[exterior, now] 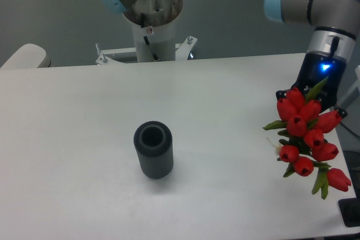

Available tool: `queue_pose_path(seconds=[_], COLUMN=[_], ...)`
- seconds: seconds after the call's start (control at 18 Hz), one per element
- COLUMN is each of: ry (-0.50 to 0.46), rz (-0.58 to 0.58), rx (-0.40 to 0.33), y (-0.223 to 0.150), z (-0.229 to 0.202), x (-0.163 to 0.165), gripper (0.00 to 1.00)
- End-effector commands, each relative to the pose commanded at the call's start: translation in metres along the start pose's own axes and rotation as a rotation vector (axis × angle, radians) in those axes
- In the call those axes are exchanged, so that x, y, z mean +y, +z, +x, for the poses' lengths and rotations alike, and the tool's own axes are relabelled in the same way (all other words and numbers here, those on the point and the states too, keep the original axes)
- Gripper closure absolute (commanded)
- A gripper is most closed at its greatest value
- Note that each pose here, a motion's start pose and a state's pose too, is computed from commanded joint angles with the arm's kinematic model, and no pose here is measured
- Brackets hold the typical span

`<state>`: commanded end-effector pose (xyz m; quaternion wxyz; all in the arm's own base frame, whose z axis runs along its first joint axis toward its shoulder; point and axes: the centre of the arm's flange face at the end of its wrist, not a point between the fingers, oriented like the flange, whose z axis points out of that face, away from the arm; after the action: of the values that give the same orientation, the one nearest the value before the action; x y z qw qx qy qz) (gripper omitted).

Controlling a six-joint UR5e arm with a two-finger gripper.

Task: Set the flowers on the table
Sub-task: 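Lift the red tulip bunch held in the gripper upward, then move the held tulips toward the black vase and lower onto table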

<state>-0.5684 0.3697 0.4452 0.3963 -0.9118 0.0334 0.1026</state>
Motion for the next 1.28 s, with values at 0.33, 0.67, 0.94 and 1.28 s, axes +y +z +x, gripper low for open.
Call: queue_pose_path(seconds=[0.33,0.67,0.94,1.28], ry=[0.093,0.246,0.318,0.314], rz=[-0.196,-0.501,-0.689,-0.748], rx=[-0.053,-0.037,0.019,0.098], y=[-0.010,0.031,0.083,0.146], z=[0.020,0.071,0.125,0.149], x=[0.014,0.013,0.019,0.038], gripper=[0.75,0.75,0.75,0.75])
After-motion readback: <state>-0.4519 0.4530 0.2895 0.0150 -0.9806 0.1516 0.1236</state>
